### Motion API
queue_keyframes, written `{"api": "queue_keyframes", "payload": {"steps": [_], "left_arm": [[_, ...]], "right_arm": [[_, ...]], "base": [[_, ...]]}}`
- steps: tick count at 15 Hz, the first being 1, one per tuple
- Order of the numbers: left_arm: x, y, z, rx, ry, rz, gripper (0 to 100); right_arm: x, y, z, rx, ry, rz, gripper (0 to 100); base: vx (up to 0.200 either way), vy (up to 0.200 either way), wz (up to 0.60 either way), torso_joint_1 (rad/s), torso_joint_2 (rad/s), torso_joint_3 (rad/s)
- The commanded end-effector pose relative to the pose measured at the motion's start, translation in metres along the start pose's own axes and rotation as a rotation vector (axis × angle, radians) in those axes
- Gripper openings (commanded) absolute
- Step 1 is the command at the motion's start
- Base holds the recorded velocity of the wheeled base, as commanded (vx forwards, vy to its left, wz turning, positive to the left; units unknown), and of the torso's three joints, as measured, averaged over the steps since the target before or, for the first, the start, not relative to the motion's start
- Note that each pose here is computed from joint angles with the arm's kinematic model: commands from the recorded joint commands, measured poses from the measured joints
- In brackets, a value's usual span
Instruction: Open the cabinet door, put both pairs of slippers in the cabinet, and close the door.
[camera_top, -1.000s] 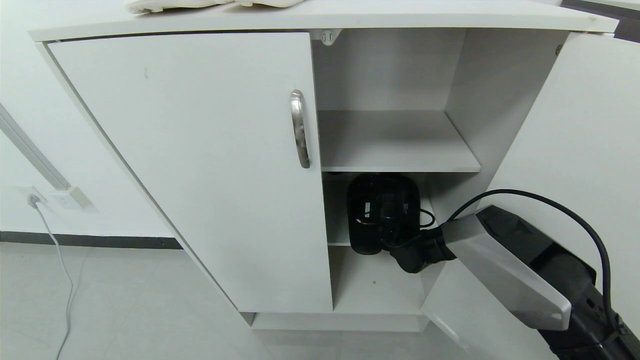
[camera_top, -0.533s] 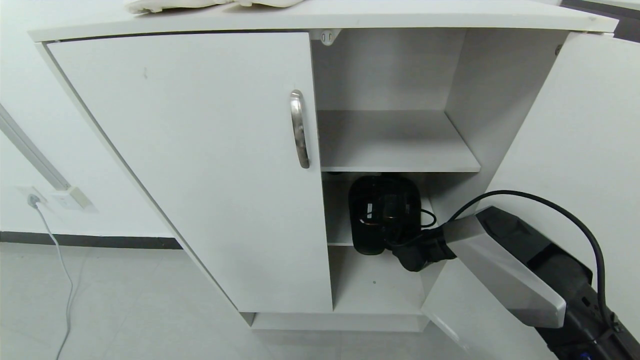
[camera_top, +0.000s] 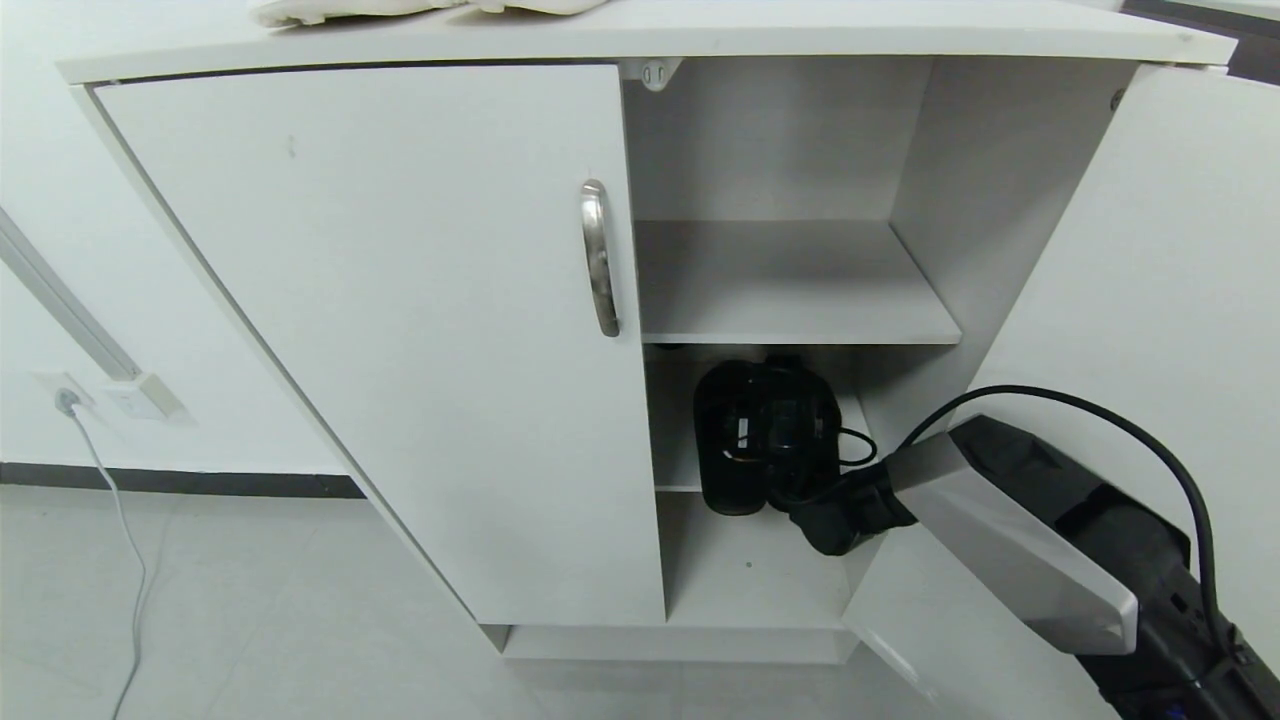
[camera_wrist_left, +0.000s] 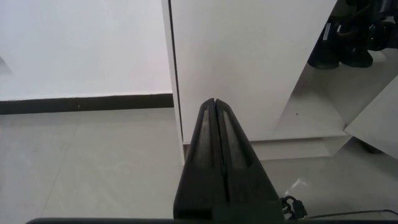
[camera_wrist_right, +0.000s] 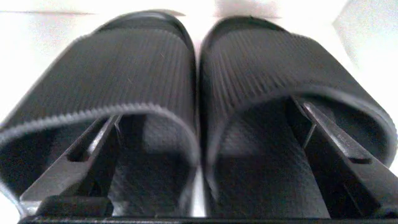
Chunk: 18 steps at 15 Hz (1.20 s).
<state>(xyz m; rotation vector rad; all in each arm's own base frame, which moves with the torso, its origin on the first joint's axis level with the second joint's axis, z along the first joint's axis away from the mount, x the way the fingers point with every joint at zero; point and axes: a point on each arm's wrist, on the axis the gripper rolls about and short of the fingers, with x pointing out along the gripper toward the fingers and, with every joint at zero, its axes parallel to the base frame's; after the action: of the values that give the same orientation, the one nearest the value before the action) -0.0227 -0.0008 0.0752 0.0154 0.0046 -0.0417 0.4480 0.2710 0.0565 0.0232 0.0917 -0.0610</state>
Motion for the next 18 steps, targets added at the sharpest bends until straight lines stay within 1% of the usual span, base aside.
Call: {"api": "queue_keyframes", "payload": {"steps": [1, 3, 4, 6, 9, 12, 18], "left_arm": [[0.000, 0.000, 0.000, 0.000, 0.000, 0.000, 0], [0.000, 0.000, 0.000, -0.002, 0.000, -0.003, 0], [0.000, 0.000, 0.000, -0.002, 0.000, -0.003, 0], [0.000, 0.000, 0.000, -0.002, 0.000, -0.003, 0], [0.000, 0.000, 0.000, -0.003, 0.000, -0.003, 0], [0.000, 0.000, 0.000, -0.003, 0.000, -0.003, 0], [0.000, 0.000, 0.000, -0.005, 0.001, -0.003, 0]], "right_arm": [[-0.021, -0.004, 0.011, 0.006, -0.012, 0.018, 100], [-0.044, -0.009, 0.016, 0.002, -0.006, 0.034, 100], [-0.056, -0.014, 0.014, -0.007, 0.004, 0.043, 100], [-0.074, -0.022, 0.014, -0.002, -0.003, 0.054, 100], [-0.105, -0.039, 0.012, -0.005, -0.001, 0.065, 100], [-0.132, -0.049, 0.013, 0.002, -0.006, 0.088, 100], [-0.146, -0.042, 0.010, -0.001, -0.006, 0.114, 100]], "base": [[0.000, 0.000, 0.00, 0.000, 0.00, 0.000], [0.000, 0.000, 0.00, 0.000, 0.00, 0.000], [0.000, 0.000, 0.00, 0.000, 0.00, 0.000], [0.000, 0.000, 0.00, 0.000, 0.00, 0.000], [0.000, 0.000, 0.00, 0.000, 0.00, 0.000], [0.000, 0.000, 0.00, 0.000, 0.00, 0.000], [0.000, 0.000, 0.00, 0.000, 0.00, 0.000]]}}
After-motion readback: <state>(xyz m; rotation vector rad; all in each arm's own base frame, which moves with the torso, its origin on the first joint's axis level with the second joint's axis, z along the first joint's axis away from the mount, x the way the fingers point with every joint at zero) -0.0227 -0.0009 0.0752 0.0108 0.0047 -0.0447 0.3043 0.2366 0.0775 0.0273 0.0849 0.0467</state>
